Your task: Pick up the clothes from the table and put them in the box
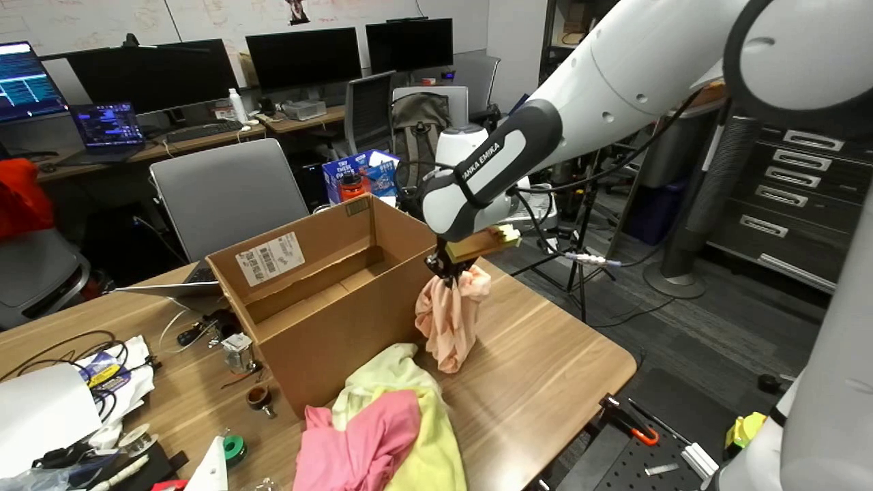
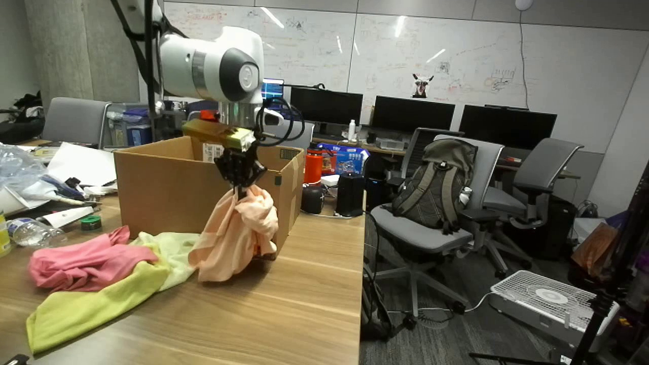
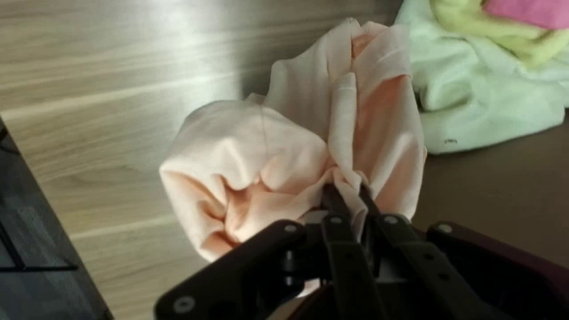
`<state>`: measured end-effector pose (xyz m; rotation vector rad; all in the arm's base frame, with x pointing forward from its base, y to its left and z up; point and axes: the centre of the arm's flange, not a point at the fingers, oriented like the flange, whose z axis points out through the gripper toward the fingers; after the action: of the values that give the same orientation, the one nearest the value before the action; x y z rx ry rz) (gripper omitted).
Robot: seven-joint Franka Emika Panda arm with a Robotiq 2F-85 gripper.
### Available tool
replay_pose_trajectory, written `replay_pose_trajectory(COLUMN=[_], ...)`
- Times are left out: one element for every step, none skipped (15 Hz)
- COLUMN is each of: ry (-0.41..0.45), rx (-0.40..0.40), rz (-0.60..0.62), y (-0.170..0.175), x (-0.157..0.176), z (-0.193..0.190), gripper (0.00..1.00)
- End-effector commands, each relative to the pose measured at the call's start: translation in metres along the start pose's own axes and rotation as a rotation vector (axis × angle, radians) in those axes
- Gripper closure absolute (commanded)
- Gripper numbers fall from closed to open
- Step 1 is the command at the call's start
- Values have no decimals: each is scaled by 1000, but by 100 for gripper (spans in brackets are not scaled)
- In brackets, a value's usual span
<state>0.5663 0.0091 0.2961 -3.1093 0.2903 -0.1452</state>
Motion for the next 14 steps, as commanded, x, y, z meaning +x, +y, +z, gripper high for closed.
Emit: replay_pose_trajectory(ry=[143, 181, 215, 245, 274, 298, 324, 347, 366, 386, 401, 419, 432, 444], rx=[-16, -22, -23, -24, -26, -29, -31, -35, -36, -34, -34, -33, -30, -30], rz=[-11, -21, -26, -30, -38, -46, -53, -64, -71, -78, -89, -99, -110, -120], y=[-12, -16, -20, -24, -29, -34, -39, -43, -48, -54, -59, -65, -71, -77], x=[14, 17, 21, 24, 26, 28, 29, 29, 30, 30, 31, 31, 32, 34], z=[-77, -94, -109, -125, -137, -149, -160, -170, -180, -191, -201, -211, -221, -230], gripper=[98, 98, 98, 98, 98, 98, 98, 98, 98, 98, 98, 98, 98, 98])
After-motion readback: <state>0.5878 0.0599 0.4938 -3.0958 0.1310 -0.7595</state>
